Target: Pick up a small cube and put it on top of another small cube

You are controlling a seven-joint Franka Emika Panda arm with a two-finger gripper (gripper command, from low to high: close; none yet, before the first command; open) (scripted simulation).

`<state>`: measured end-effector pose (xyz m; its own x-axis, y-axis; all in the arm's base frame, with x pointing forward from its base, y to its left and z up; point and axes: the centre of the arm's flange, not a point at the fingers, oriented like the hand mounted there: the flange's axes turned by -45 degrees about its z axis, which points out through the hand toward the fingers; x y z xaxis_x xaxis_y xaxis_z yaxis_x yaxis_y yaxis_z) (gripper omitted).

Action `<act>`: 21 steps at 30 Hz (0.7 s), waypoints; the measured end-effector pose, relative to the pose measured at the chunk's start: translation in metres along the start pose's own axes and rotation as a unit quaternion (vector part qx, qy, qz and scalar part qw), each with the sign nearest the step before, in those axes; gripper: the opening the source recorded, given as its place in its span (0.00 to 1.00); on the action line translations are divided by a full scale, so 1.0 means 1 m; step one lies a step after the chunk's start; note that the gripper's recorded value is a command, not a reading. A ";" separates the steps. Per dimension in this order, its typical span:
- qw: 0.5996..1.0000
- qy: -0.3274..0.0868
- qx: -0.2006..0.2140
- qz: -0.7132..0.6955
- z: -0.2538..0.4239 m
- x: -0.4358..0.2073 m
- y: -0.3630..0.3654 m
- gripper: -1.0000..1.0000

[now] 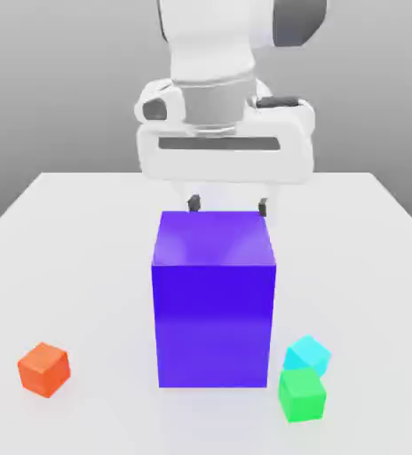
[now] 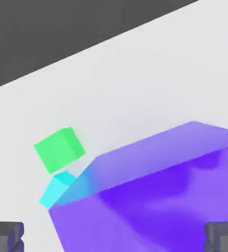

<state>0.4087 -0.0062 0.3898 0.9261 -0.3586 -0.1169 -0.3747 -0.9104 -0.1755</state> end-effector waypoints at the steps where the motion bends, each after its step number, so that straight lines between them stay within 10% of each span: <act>1: 1.000 -0.006 0.010 0.003 0.004 0.011 0.005 1.00; 11: 0.996 -0.025 0.071 0.053 0.056 0.112 0.086 1.00; 21: 0.995 0.007 0.036 0.088 0.110 0.183 0.192 1.00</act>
<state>0.5015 -0.2235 0.2270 0.8457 -0.5153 -0.1388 -0.5336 -0.8158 -0.2229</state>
